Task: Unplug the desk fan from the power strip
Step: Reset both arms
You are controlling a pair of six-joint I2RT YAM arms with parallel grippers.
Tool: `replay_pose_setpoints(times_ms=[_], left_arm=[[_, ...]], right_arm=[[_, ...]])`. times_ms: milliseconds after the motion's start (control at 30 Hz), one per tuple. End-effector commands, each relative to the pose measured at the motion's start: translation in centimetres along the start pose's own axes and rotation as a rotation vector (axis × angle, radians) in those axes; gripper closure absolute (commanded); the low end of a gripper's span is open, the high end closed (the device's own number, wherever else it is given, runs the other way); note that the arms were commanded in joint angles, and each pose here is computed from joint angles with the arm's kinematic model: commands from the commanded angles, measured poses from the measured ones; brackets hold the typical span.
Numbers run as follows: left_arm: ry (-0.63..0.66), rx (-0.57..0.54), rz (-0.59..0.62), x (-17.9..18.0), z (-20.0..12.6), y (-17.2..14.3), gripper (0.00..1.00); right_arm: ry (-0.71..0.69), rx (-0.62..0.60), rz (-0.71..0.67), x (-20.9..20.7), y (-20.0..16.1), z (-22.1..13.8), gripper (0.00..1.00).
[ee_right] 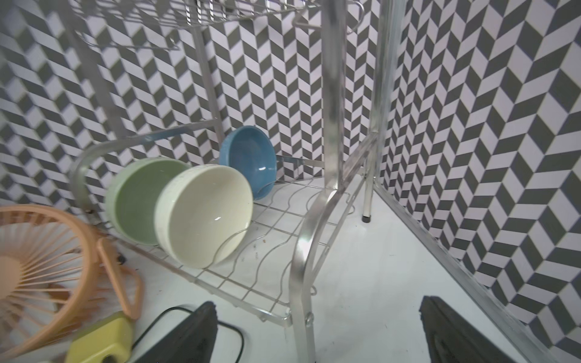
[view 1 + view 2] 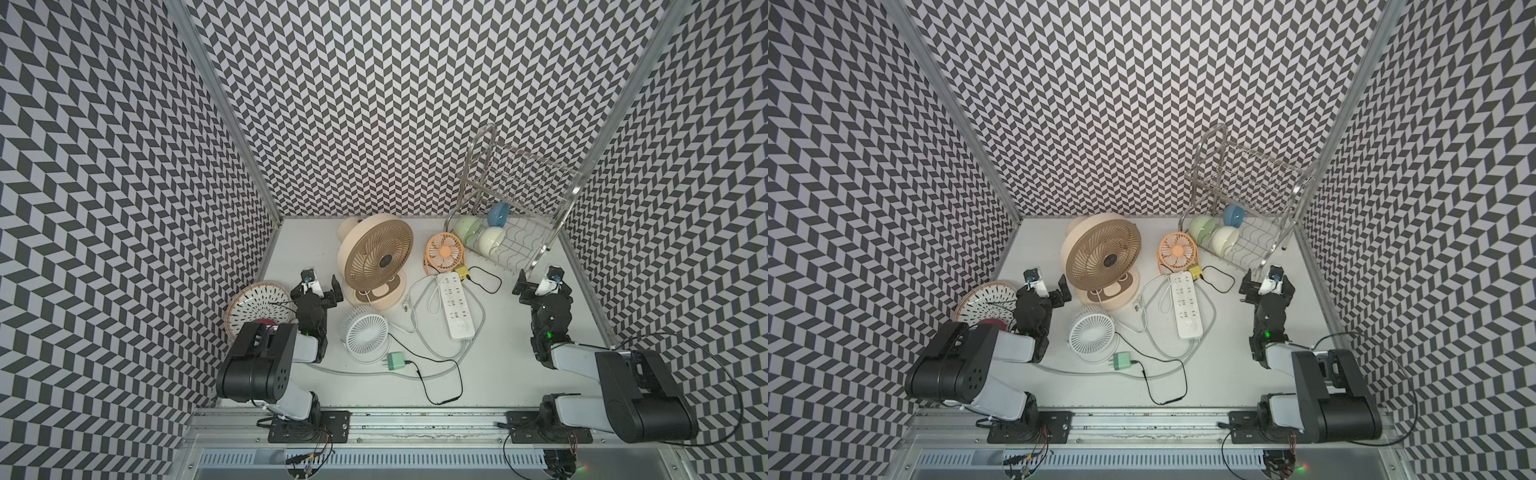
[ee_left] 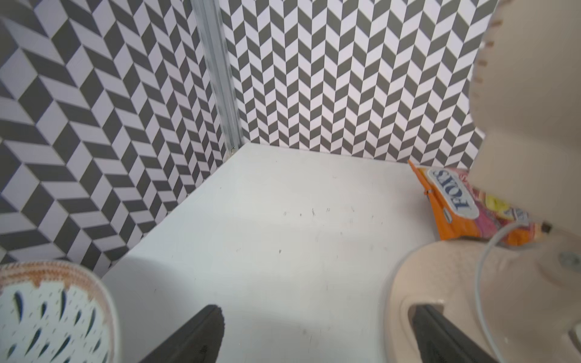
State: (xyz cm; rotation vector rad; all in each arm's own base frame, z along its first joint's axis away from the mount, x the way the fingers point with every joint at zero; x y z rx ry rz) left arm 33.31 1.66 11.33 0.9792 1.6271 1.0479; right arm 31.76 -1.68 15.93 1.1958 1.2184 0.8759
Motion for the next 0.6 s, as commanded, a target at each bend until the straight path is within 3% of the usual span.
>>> replay_pose_setpoints(times_ms=[0, 133, 233, 333, 400, 467, 567], left_arm=[[-0.037, -0.170, -0.011, -0.7, -0.2, 3.5, 0.00], [-0.020, -0.171, -0.010, -0.6, -0.3, 3.5, 0.00], [-0.007, -0.146, -0.009, -0.7, -0.1, 3.2, 0.00], [-0.005, -0.151, -0.003, -0.7, -0.1, 3.2, 0.00], [-0.009, -0.146, -0.005, -0.7, 0.2, 3.2, 0.00], [-0.012, -0.146, -0.008, -0.8, 0.3, 3.3, 0.00], [-0.016, -0.154, -0.006, -0.7, -0.2, 3.3, 0.00]], right_arm=[[0.099, -0.180, 0.012, 0.9, 1.6, -2.1, 0.00], [0.086, -0.249, 0.025, 1.0, 1.0, -2.3, 0.00], [0.102, -0.089, 0.009, 1.5, -0.3, 0.0, 0.00], [0.052, -0.121, 0.039, 1.0, 0.1, 0.8, 0.00], [0.067, -0.038, 0.027, 1.3, -0.2, 1.9, 0.00], [0.047, -0.094, 0.040, 1.1, 0.4, 1.9, 0.00], [0.052, -0.073, 0.035, 1.1, -0.4, 1.4, 0.00]])
Point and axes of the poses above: each gripper's point midway between its finger pads, its own z axis out along the fingers, its own x axis along the line the jaws close on, y = z × x, the point moved 4 cm from there along -z, back along the fingers, and after that the axes turned 15 degrees about -z, right-handed, at the moved point
